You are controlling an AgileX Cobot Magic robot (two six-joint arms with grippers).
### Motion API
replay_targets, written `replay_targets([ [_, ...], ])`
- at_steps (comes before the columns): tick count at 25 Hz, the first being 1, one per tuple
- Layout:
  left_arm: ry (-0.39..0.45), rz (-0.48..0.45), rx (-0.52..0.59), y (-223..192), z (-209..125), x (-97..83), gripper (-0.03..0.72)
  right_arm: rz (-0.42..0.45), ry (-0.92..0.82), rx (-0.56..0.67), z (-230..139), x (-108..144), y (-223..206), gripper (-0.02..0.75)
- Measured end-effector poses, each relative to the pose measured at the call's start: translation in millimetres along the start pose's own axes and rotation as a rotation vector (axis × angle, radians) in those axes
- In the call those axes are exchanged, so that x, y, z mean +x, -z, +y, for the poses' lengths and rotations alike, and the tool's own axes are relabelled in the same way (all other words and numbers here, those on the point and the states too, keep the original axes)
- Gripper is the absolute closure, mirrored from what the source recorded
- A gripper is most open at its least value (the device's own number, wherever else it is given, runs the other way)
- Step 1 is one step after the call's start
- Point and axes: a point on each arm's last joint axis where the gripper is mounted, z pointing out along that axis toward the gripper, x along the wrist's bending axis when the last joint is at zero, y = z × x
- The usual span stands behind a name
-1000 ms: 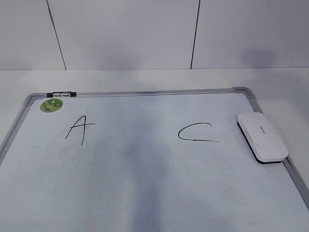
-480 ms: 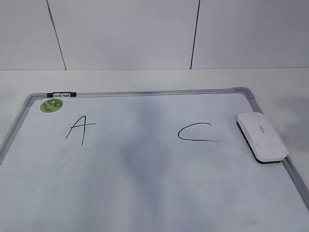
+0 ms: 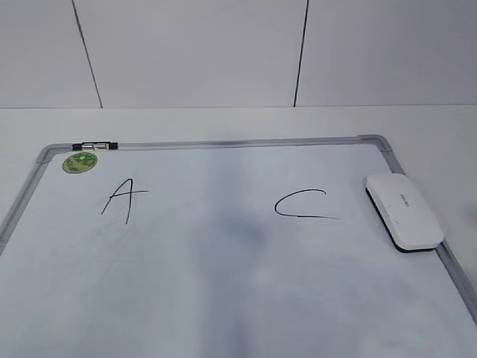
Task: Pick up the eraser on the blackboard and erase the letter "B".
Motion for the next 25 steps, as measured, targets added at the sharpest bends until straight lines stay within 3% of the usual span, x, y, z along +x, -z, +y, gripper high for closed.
replay_targets([
  [13, 0.015, -0.014, -0.039, -33, -38, -3.8, 0.449, 0.001, 0.047, -0.021, -72, -3, -25, 0.456],
  [19, -0.05, -0.008, -0.108, -29, -42, -4.8, 0.449, -0.005, 0.056, -0.036, -74, -3, -28, 0.455],
  [25, -0.094, -0.062, -0.118, -28, -43, -4.5, 0.449, -0.034, 0.072, -0.082, -72, -6, -36, 0.455],
])
